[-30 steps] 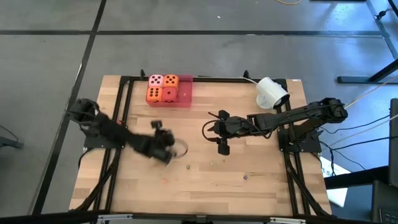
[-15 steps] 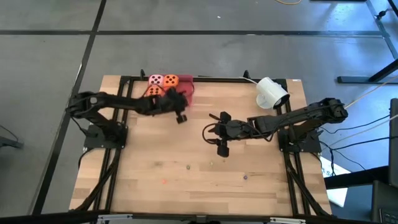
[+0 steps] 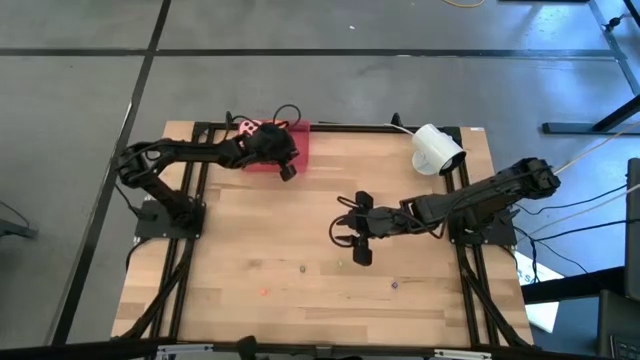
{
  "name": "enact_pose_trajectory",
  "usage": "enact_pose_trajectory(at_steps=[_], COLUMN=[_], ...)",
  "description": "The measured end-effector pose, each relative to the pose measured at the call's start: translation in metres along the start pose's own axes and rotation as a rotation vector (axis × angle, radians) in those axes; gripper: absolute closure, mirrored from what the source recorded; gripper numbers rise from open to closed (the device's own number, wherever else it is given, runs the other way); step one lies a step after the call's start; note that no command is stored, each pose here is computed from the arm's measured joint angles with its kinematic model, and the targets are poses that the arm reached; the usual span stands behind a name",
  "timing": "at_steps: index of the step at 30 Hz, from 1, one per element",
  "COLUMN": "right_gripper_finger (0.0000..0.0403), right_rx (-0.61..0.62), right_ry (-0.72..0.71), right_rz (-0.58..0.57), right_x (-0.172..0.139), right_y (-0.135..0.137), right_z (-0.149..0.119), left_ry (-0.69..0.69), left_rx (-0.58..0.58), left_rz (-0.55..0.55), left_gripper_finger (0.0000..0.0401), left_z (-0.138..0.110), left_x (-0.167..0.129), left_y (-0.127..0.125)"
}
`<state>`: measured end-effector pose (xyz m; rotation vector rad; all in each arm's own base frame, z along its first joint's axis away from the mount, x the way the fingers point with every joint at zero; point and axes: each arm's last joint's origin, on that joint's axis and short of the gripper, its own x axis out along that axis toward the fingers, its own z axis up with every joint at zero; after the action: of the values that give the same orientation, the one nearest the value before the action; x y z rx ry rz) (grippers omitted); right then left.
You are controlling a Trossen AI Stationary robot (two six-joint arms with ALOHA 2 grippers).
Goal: Pick & Place Dice
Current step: Put the left small blue die into the red bin, then put the small blue die into the red bin
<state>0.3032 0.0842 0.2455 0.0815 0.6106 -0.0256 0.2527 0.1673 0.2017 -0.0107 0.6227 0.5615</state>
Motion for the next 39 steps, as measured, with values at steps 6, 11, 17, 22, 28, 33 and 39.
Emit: enact_pose_trajectory(at_steps=[6, 11, 17, 22, 28, 33, 39], right_gripper_finger=[0.0221, 0.0221, 0.0221, 0.0221, 0.0221, 0.0221, 0.0221], right_rx=[-0.004, -0.004, -0.004, -0.004, -0.004, -0.004, 0.007], right_ry=[-0.013, -0.017, -0.017, -0.017, -0.017, -0.017, -0.016], right_rz=[-0.043, -0.062, -0.062, -0.061, -0.062, -0.062, -0.061], right_x=[0.0, 0.0, 0.0, 0.0, 0.0, 0.0, 0.0], right_y=[0.001, 0.0, 0.0, 0.0, 0.0, 0.0, 0.0], right_z=[0.0, 0.0, 0.0, 0.0, 0.0, 0.0, 0.0], left_ry=[0.061, 0.078, 0.058, 0.065, 0.077, 0.074, 0.062], left_rx=[0.09, 0.087, 0.084, 0.079, 0.09, 0.117, 0.156], left_rz=[0.035, 0.043, 0.046, 0.06, 0.09, 0.101, 0.142], left_gripper_finger=[0.0351, 0.0344, 0.0319, 0.0289, 0.0256, 0.0241, 0.0242], left_z=[-0.012, -0.019, -0.02, -0.021, -0.021, -0.02, -0.015], left_x=[0.015, 0.025, 0.032, 0.033, 0.032, 0.033, 0.027], left_y=[0.008, 0.011, 0.012, 0.012, 0.011, 0.005, -0.004])
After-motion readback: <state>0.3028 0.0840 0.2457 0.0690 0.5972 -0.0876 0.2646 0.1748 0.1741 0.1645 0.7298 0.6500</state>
